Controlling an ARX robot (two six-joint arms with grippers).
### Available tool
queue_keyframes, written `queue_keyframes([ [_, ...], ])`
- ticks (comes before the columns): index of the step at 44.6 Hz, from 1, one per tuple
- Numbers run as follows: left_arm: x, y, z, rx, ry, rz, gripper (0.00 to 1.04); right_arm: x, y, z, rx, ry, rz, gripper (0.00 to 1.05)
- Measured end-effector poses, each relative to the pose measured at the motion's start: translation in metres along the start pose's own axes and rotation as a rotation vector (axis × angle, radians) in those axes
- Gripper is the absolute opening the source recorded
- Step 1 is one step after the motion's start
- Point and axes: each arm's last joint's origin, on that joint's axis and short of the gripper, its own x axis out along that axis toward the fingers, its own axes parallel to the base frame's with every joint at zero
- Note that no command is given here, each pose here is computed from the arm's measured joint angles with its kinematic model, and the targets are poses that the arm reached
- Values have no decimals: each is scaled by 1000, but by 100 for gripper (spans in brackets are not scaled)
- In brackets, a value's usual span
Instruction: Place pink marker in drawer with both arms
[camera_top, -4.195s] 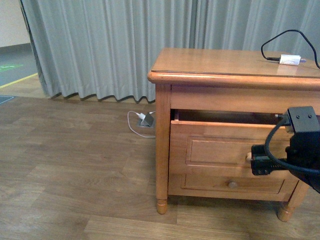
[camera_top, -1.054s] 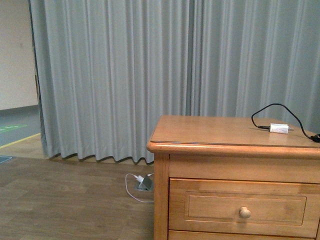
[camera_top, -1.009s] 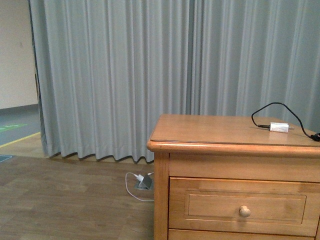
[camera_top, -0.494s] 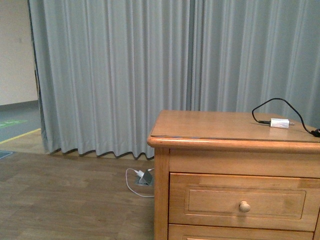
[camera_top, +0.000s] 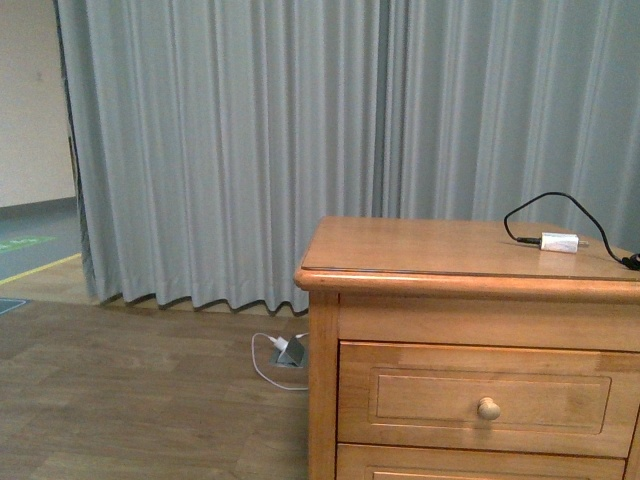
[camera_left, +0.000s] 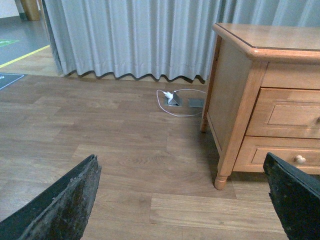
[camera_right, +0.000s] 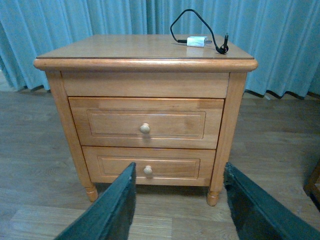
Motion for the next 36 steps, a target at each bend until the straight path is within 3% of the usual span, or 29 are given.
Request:
queue_keyframes([
  [9,0,0,0,0,0,0,99,0,0,0,1,0,0,98],
  [36,0,0,0,0,0,0,99,0,0,0,0,1,0,96],
])
